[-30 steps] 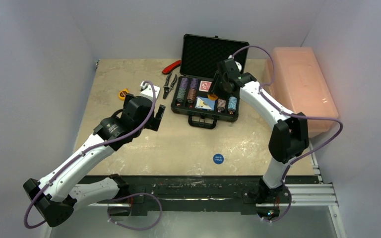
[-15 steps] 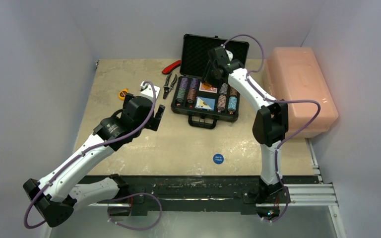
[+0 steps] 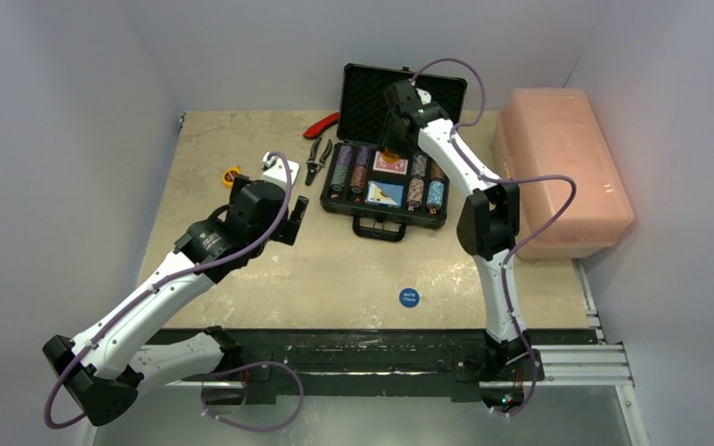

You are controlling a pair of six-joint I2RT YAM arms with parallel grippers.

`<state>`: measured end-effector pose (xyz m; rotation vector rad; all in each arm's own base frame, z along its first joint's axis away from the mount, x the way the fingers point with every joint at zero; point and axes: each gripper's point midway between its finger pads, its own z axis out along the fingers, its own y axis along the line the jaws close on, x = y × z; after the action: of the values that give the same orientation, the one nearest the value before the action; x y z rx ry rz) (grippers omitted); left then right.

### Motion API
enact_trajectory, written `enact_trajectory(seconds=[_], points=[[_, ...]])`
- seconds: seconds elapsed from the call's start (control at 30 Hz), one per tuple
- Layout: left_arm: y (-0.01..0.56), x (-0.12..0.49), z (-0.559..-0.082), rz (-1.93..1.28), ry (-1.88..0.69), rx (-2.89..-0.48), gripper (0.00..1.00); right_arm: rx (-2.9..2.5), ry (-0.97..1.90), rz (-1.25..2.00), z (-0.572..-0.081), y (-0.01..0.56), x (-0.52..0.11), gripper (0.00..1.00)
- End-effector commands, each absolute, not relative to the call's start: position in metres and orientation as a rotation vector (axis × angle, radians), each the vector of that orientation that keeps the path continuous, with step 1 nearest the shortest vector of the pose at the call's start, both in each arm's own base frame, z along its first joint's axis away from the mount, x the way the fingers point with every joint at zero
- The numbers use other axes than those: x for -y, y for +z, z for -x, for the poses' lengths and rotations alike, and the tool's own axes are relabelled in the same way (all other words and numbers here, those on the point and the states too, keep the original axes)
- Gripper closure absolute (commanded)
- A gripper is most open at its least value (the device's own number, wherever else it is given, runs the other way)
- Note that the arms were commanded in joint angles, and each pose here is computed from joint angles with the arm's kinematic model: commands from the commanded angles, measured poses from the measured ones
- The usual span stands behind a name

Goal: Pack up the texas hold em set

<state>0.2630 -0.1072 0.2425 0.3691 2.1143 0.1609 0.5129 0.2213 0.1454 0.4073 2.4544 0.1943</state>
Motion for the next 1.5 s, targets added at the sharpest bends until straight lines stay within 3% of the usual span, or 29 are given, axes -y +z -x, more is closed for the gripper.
enact_trajectory(seconds=[0.0, 1.33, 1.47], points=[[0.251, 0.104, -0.266, -0.350, 0.171, -2.079, 0.10, -2.422, 0.138, -0.384, -0.523, 0.160, -0.211, 1.00], [0.246, 0.105, -0.269, -0.366, 0.192, -2.093, 0.10, -2.482, 0.062, -0.334, -0.543, 0.101, -0.210, 1.00], [0.246, 0.106, -0.269, -0.368, 0.190, -2.093, 0.10, -2.495, 0.065, -0.326, -0.542, 0.095, -0.211, 0.89]])
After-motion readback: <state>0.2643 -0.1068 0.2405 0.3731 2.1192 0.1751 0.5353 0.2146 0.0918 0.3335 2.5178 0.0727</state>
